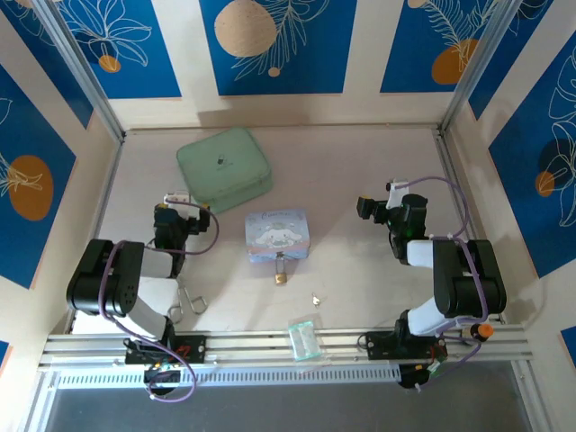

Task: Unlock a padlock with a key

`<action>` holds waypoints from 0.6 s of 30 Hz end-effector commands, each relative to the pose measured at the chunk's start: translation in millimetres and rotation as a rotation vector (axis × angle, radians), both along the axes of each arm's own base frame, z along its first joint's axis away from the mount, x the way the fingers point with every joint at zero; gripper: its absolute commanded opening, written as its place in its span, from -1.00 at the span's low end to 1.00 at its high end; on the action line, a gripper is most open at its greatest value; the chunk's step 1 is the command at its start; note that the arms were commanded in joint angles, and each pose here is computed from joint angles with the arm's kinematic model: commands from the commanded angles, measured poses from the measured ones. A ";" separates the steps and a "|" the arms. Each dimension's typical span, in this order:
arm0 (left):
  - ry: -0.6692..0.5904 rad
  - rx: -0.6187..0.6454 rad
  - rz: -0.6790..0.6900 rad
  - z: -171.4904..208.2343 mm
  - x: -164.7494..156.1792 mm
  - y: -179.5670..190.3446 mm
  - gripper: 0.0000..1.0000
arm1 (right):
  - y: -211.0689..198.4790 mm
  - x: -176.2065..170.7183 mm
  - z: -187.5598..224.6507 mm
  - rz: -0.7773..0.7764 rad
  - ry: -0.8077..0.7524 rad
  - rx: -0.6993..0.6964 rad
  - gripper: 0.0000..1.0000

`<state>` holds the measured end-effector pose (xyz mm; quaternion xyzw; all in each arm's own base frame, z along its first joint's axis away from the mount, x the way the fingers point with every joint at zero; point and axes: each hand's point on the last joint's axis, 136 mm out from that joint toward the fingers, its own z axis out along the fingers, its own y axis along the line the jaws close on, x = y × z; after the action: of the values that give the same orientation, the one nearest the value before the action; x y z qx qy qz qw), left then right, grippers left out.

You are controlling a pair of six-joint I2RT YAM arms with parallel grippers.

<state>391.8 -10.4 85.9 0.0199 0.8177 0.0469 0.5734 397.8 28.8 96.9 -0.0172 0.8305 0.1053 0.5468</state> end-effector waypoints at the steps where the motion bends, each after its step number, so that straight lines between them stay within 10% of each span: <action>1: -0.016 -0.002 -0.029 6.4 4.5 -3.8 0.99 | 5.4 -1.0 -0.6 0.026 -0.015 -0.013 0.98; 18: -0.016 -0.002 -0.029 6.5 4.5 -3.8 0.99 | 5.8 -0.9 -0.5 0.026 -0.015 -0.013 0.98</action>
<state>391.9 -12.4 85.8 0.0239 0.8177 0.0427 0.5735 397.7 30.9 97.0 -0.0194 0.8303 0.1067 0.5466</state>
